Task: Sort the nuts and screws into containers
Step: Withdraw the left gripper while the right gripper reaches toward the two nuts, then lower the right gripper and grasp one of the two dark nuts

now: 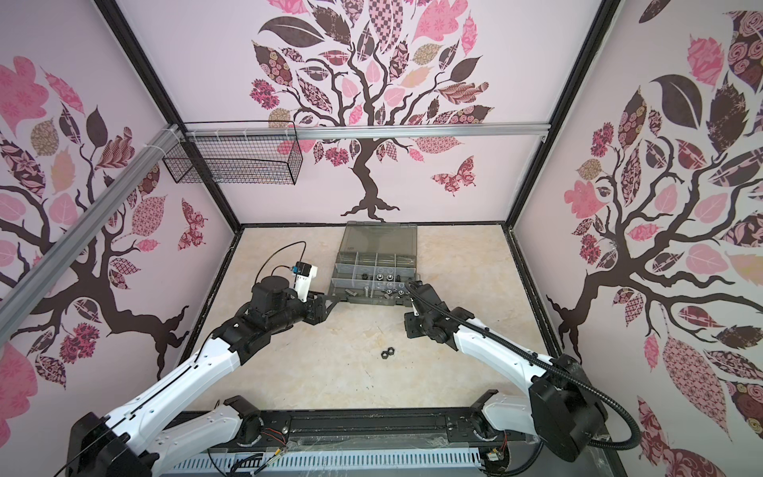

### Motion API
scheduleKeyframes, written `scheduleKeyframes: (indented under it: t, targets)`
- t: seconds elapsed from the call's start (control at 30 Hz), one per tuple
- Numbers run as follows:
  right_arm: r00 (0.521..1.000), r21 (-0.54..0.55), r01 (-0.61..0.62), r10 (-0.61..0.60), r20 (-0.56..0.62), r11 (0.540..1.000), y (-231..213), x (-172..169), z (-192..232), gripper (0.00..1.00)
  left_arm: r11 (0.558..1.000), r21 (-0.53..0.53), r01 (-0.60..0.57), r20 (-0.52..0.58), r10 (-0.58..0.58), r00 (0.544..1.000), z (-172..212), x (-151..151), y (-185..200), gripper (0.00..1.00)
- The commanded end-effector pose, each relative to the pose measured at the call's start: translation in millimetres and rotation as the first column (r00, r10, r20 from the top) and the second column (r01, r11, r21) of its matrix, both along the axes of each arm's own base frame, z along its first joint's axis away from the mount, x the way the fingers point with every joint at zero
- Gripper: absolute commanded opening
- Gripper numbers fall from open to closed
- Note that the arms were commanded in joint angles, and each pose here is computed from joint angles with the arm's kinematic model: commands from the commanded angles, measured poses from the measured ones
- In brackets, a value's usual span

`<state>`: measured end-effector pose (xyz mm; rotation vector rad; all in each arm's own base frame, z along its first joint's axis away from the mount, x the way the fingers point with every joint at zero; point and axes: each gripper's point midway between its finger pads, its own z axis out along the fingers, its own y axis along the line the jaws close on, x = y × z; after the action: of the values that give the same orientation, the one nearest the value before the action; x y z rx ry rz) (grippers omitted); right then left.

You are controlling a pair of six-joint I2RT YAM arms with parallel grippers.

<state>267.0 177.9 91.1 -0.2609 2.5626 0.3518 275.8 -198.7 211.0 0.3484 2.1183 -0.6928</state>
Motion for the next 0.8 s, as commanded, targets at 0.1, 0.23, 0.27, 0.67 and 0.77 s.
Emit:
scheduleKeyframes:
  t: [0.1,0.23,0.27,0.67,0.77]
  targets:
    - [0.997,0.005,-0.031,0.032,-0.067,0.999,10.3,-1.0,-5.7,0.43,0.997,-0.064,-0.035,-0.032,0.033,0.999,-11.5,-18.2,10.2,0.58]
    - [0.992,-0.026,-0.059,0.055,-0.115,0.998,14.4,-10.3,-12.9,0.43,0.995,-0.084,-0.044,-0.040,0.041,0.998,-16.6,-26.3,14.8,0.58]
    - [0.991,-0.037,-0.067,0.063,-0.117,0.997,15.9,-12.8,-14.8,0.43,0.995,-0.088,-0.046,-0.044,0.043,0.998,-18.3,-27.5,15.4,0.58]
    - [0.968,-0.101,-0.185,0.163,-0.190,0.978,42.2,-39.1,-37.7,0.42,0.991,-0.116,-0.061,-0.085,0.051,0.995,-29.0,-35.2,17.4,0.58]
    - [0.963,-0.122,-0.205,0.179,-0.200,0.971,40.9,-45.7,-39.9,0.42,0.991,-0.122,-0.061,-0.086,0.051,0.995,-29.7,-37.1,18.0,0.58]
